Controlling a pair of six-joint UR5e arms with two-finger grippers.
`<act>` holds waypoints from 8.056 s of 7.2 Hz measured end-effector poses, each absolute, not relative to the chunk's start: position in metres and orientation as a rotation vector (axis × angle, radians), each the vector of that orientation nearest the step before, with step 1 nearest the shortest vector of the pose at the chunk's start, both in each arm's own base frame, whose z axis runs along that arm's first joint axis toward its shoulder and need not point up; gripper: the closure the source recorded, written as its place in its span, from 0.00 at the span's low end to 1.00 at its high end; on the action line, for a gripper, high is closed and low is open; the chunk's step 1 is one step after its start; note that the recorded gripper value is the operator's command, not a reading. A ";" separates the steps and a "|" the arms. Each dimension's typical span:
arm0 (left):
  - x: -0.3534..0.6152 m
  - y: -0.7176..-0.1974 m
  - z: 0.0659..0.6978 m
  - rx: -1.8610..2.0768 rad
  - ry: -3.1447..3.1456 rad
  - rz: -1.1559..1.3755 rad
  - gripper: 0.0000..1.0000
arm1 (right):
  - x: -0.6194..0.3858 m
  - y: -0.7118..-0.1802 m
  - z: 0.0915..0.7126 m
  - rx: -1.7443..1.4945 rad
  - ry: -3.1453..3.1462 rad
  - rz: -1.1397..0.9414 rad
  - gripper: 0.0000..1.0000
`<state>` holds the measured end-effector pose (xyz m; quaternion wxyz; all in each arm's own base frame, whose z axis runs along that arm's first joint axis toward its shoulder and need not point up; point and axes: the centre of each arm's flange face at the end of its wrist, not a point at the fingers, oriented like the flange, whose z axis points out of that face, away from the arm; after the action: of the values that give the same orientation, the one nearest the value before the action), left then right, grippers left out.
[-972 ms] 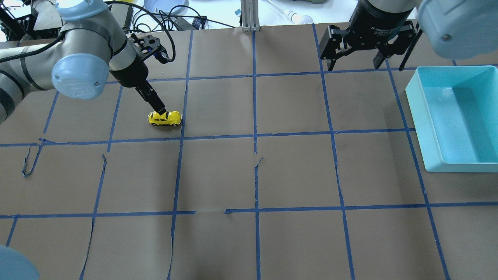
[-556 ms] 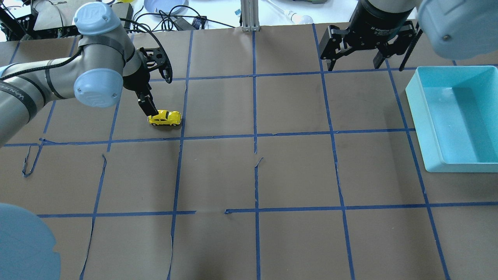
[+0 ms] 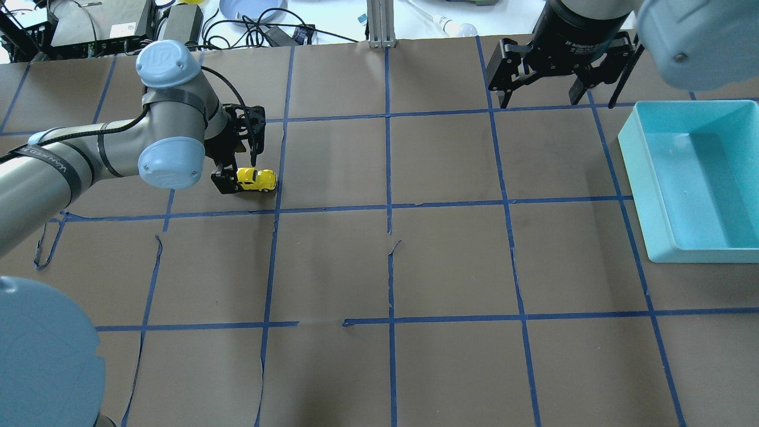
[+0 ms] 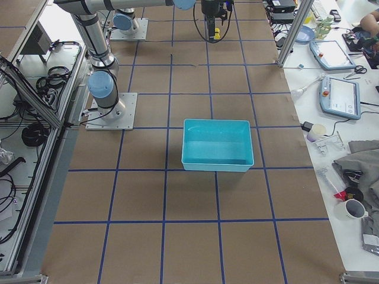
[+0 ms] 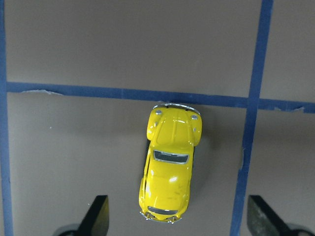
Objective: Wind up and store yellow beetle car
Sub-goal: 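Close the left gripper around the yellow car's body, then press the held car down onto the table with the left gripper, then drag the car backward along the table toward the left arm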
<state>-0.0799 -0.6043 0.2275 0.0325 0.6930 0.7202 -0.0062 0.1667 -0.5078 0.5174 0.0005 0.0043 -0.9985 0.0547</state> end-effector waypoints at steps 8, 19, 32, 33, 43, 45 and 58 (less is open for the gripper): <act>-0.057 -0.620 0.190 2.111 2.285 -0.077 0.06 | 0.167 -0.508 0.518 0.012 -3.136 0.172 0.00; -0.069 -0.619 0.184 2.092 2.334 -0.099 0.42 | 0.167 -0.508 0.518 0.013 -3.136 0.172 0.00; -0.023 -0.620 0.185 2.113 2.298 -0.103 0.88 | 0.167 -0.508 0.517 0.012 -3.136 0.172 0.00; -0.020 -0.620 0.184 2.114 2.298 -0.102 0.89 | 0.167 -0.508 0.517 0.012 -3.136 0.172 0.00; 0.075 -0.615 0.182 2.115 2.310 -0.142 0.89 | 0.167 -0.508 0.518 0.012 -3.136 0.172 0.00; 0.094 -0.612 0.182 2.118 2.306 -0.140 0.68 | 0.167 -0.508 0.518 0.012 -3.136 0.172 0.00; 0.101 -0.610 0.187 2.127 2.310 -0.162 0.02 | 0.167 -0.508 0.518 0.012 -3.136 0.172 0.00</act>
<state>0.1007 -0.6097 0.1870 -0.0014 0.6765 0.7346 -0.0517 0.1667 -0.5077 0.5176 0.0004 0.0037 -0.9985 0.0549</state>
